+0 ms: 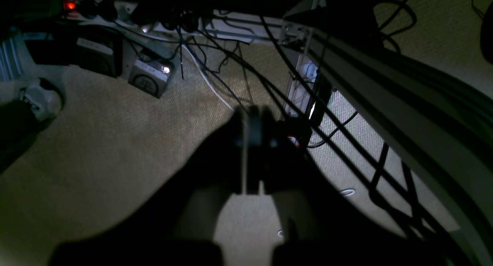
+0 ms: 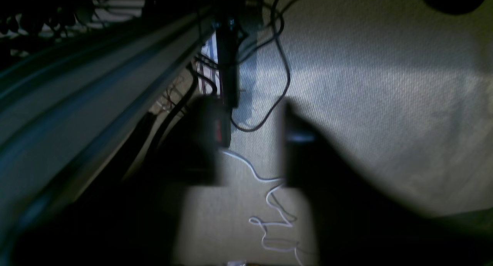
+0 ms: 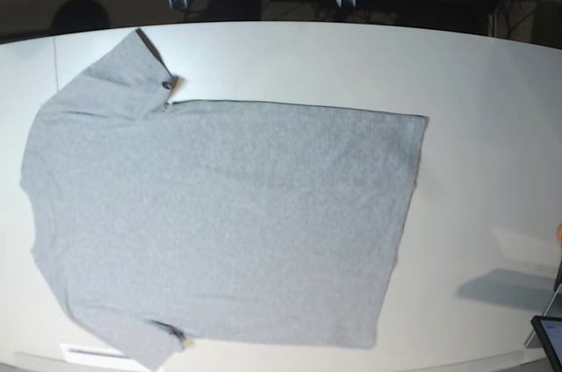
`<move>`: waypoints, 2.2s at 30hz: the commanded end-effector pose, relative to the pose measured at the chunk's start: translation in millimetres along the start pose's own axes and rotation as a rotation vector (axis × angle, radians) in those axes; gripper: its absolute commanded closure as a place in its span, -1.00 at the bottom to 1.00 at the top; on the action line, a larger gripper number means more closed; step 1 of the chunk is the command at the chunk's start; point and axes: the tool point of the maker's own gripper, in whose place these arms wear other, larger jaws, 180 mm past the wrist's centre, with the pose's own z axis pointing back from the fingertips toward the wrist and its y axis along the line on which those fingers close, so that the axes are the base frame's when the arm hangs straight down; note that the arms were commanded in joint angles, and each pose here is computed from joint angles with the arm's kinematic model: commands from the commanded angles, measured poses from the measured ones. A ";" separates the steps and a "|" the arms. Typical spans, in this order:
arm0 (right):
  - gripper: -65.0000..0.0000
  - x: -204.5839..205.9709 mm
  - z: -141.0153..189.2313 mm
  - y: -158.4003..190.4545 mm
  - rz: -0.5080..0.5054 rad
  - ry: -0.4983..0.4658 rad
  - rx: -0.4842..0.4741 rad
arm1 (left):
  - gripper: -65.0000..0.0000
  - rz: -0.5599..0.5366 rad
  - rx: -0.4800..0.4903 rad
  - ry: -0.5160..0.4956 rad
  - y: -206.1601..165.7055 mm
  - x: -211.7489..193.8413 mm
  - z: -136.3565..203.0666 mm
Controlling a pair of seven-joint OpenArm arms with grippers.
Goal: Fold the T-shirt properly
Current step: 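Move both grippers out from rest toward the shirt's shoulders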
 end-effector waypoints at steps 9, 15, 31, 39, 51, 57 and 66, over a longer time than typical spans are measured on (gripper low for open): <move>0.65 -0.4 0.4 0.1 -0.006 -0.010 -0.004 | 0.88 -0.006 0.002 -0.005 0.6 -1.8 0.5; 0.66 -1.4 0.5 -0.8 -0.004 -0.008 -0.005 | 0.88 -0.006 0.002 -0.003 0.7 -2.8 0.7; 0.66 -31.1 26.8 -11.0 -0.002 -0.109 -0.029 | 0.88 -0.061 0.104 -0.152 74.2 -11.8 37.9; 0.66 -31.4 74.0 -65.2 -0.131 -0.187 -0.167 | 0.88 -0.116 0.131 -0.262 96.9 -2.5 75.5; 0.66 -15.4 159.2 -93.7 -0.153 -0.323 -0.274 | 1.00 -0.175 0.105 -0.436 85.9 19.1 147.2; 0.66 1.3 195.8 -97.7 -0.130 -0.399 -0.299 | 1.00 -0.189 0.123 -0.510 91.4 32.5 184.1; 0.89 28.0 246.6 -100.9 -0.086 -0.508 -0.327 | 1.00 -0.212 0.216 -0.654 120.0 70.9 246.4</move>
